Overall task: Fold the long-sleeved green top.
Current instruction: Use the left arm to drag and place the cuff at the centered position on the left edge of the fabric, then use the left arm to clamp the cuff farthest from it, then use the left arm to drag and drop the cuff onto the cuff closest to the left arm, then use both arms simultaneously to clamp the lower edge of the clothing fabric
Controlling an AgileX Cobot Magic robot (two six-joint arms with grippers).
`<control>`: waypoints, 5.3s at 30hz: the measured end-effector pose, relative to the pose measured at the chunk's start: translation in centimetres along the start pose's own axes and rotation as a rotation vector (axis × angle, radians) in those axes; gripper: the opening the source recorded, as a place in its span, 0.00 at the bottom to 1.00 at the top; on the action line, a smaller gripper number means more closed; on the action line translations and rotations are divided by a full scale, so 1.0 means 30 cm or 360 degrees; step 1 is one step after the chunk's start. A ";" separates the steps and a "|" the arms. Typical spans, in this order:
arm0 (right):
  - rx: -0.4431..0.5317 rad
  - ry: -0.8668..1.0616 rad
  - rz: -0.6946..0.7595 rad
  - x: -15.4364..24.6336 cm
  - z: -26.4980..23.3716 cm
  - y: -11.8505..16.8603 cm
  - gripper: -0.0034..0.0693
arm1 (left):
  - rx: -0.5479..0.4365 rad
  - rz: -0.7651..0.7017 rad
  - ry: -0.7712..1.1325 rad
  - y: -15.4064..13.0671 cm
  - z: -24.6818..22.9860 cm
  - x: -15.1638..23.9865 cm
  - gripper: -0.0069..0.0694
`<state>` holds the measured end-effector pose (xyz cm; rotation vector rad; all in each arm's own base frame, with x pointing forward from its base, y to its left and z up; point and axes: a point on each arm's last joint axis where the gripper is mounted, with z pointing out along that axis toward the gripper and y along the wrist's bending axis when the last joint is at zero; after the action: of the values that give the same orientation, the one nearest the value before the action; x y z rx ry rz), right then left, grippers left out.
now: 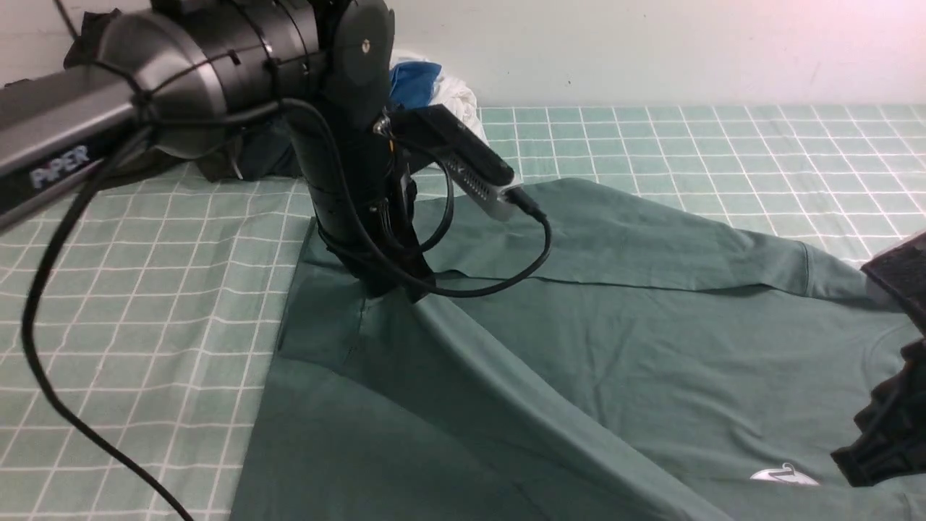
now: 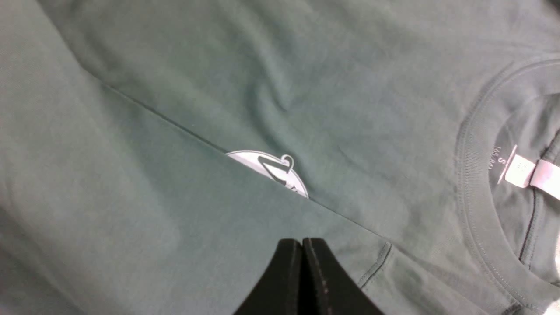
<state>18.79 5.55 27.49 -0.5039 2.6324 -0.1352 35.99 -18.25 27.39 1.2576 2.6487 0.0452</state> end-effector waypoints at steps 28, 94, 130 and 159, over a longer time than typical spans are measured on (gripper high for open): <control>-0.0005 0.0031 -0.0011 -0.028 0.061 0.010 0.03 | -0.0093 -0.0579 -0.0071 0.295 0.174 -0.032 0.70; -0.0083 -0.0404 0.0123 0.024 -0.144 -0.005 0.03 | 0.0241 -0.0937 -0.0298 -0.089 -0.192 0.316 0.11; -0.0649 -0.0137 -0.0188 0.084 -0.159 0.104 0.03 | 0.0269 0.0749 0.0181 -0.536 0.203 0.716 0.65; -0.0639 -0.0178 -0.0213 0.077 -0.159 0.102 0.03 | 0.0213 0.0603 0.0263 -0.527 0.241 0.699 0.35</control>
<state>13.72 7.60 30.26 -0.7956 2.5177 0.3771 12.50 -12.61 14.81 1.8597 2.5386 0.0314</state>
